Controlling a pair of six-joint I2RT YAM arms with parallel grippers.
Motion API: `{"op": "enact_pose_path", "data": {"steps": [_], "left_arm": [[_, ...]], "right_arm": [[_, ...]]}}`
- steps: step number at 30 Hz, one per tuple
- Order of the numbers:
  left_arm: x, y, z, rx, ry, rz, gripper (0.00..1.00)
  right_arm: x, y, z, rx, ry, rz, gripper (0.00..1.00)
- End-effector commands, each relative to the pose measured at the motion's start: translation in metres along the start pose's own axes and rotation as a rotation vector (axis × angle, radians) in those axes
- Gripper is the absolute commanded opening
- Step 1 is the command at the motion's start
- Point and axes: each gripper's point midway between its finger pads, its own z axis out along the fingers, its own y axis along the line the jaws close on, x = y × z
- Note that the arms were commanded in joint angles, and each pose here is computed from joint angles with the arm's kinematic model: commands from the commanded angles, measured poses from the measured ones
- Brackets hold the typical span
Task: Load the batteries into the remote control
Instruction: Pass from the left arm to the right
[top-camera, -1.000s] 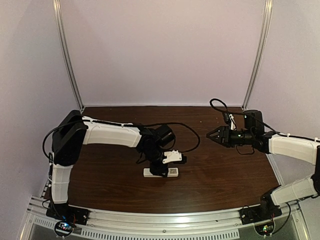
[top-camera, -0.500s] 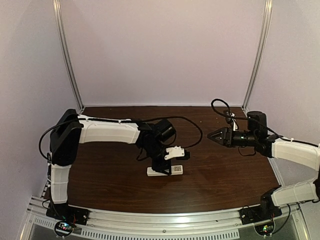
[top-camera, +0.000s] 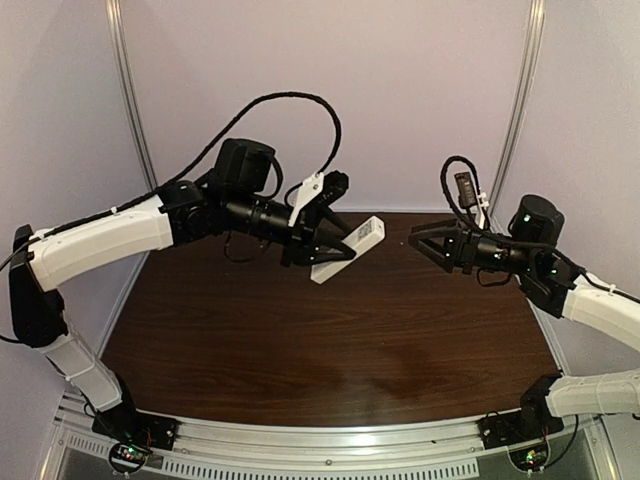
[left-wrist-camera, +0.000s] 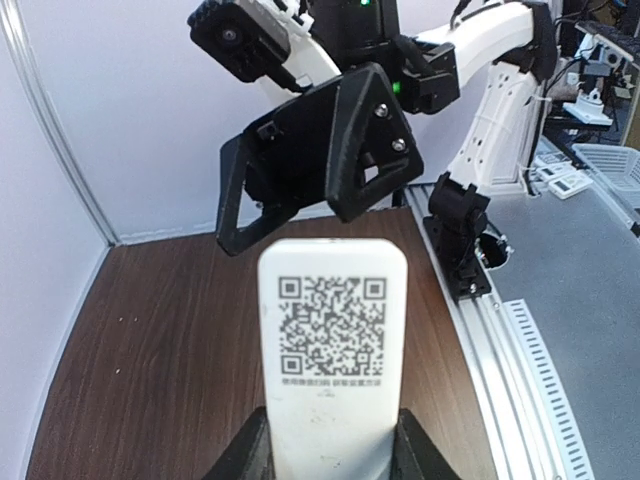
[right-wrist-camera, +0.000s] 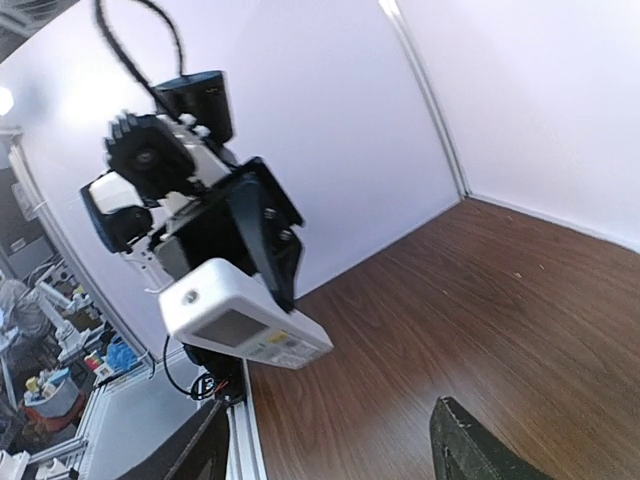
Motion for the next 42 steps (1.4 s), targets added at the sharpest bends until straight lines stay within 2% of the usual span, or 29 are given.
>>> {"op": "enact_pose_path", "data": {"steps": [1, 7, 13, 20, 22, 29, 33, 36, 42], "left_arm": [[-0.025, -0.014, -0.003, 0.078, -0.132, 0.000, 0.12], [-0.039, -0.027, -0.012, 0.133, -0.207, -0.006, 0.13], [-0.044, -0.035, -0.018, 0.160, -0.247, -0.006, 0.13], [-0.048, -0.039, -0.020, 0.176, -0.294, -0.002, 0.13], [-0.048, -0.039, -0.020, 0.182, -0.299, -0.019, 0.13], [-0.045, -0.037, -0.019, 0.186, -0.302, -0.039, 0.13], [-0.040, -0.033, -0.019, 0.173, -0.293, -0.060, 0.15], [-0.032, -0.025, -0.018, 0.150, -0.265, -0.102, 0.32], [-0.005, 0.000, -0.039, 0.047, -0.222, -0.216, 0.87]], "right_arm": [[-0.028, 0.046, 0.016, -0.089, -0.041, -0.171, 0.71], [-0.037, 0.081, 0.040, -0.148, -0.032, -0.267, 0.72], [-0.025, 0.089, 0.062, -0.163, 0.019, -0.303, 0.68], [-0.018, 0.097, 0.069, -0.167, 0.032, -0.335, 0.63], [-0.018, 0.098, 0.070, -0.167, 0.032, -0.338, 0.57], [-0.021, 0.102, 0.070, -0.165, 0.027, -0.349, 0.26], [-0.022, 0.102, 0.068, -0.157, 0.029, -0.345, 0.15], [-0.025, 0.102, 0.068, -0.146, 0.043, -0.338, 0.08], [-0.028, 0.084, 0.069, -0.023, 0.101, -0.321, 0.00]]}}
